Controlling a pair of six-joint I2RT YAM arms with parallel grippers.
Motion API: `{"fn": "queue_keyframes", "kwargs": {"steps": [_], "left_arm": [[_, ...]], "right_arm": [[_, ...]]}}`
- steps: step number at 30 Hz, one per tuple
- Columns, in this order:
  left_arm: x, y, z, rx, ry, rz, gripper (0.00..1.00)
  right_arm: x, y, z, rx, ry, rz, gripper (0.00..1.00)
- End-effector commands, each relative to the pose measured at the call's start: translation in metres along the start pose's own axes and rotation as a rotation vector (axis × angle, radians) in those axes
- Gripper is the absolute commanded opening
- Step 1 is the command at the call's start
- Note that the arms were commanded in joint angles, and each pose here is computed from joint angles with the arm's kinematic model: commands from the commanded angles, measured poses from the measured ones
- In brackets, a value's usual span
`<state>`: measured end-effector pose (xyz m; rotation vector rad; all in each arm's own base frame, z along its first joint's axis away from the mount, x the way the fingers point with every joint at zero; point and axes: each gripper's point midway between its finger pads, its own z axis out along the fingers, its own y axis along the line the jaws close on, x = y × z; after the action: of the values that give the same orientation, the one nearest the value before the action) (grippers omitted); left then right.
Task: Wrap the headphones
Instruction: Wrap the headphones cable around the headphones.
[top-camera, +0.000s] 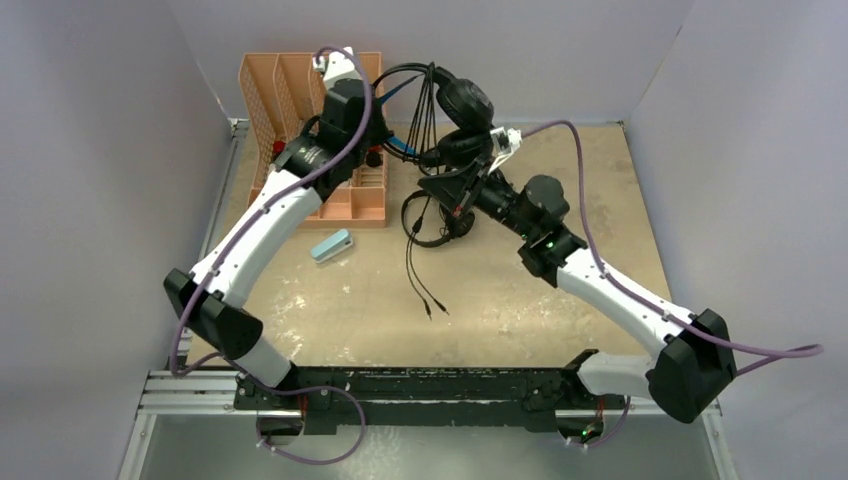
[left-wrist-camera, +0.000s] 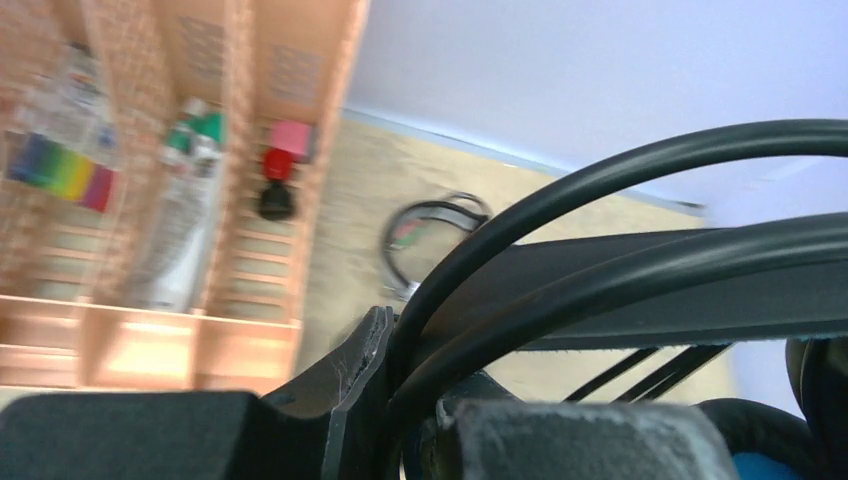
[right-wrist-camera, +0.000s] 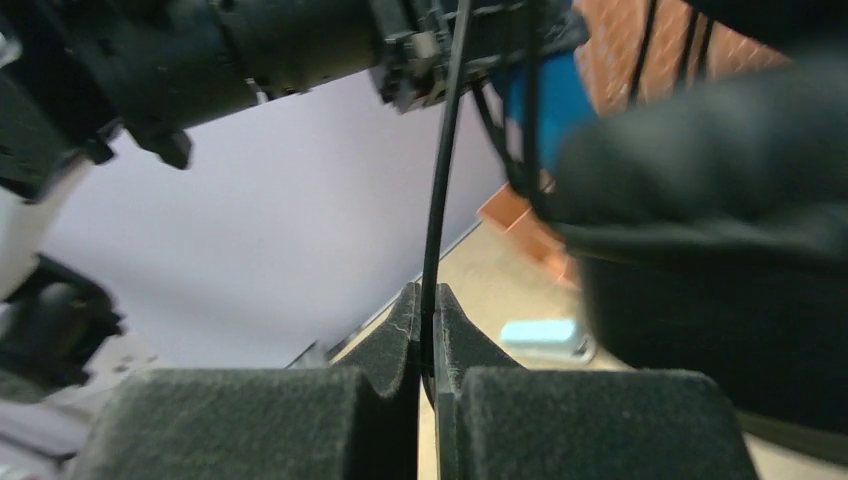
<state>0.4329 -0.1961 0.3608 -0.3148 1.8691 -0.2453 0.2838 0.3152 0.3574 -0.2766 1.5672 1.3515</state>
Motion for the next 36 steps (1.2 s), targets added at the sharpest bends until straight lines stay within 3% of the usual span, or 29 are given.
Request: {"fn": "queue_keyframes", "kwargs": {"steps": [1, 4, 11, 16, 19, 26, 29, 32, 36], "left_arm": [[-0.078, -0.063, -0.064, 0.401, -0.056, -0.489, 0.0], [-0.072, -0.068, -0.091, 0.489, 0.009, -0.557, 0.0], [-0.073, -0.063, -0.136, 0.551, 0.092, -0.574, 0.0], [-0.084, -0.055, -0.158, 0.555, 0.081, -0.537, 0.0], [-0.091, -0.053, -0.168, 0.572, 0.062, -0.534, 0.0], [-0.096, -0.044, -0.173, 0.539, 0.041, -0.487, 0.0], [-0.097, -0.038, -0.169, 0.491, 0.041, -0.449, 0.0], [-0.096, -0.04, -0.169, 0.507, 0.039, -0.462, 0.0], [-0.089, -0.041, -0.167, 0.508, 0.058, -0.452, 0.0]], "right_arm": [[-0.042, 0.021, 0.003, -0.082, -0.313, -0.337, 0.01], [-0.03, 0.007, 0.003, -0.109, -0.381, -0.45, 0.16], [-0.01, -0.019, 0.029, -0.171, -0.451, -0.492, 0.42], [0.006, -0.034, 0.048, -0.189, -0.407, -0.514, 0.52], [0.018, -0.045, 0.059, -0.223, -0.37, -0.519, 0.53], [0.05, -0.029, 0.062, -0.409, -0.212, -0.542, 0.71], [0.057, -0.029, 0.037, -0.361, -0.134, -0.469, 0.76], [0.057, -0.014, 0.011, -0.363, -0.132, -0.442, 0.87], [0.065, 0.036, 0.003, -0.533, -0.141, -0.42, 0.99]]}}
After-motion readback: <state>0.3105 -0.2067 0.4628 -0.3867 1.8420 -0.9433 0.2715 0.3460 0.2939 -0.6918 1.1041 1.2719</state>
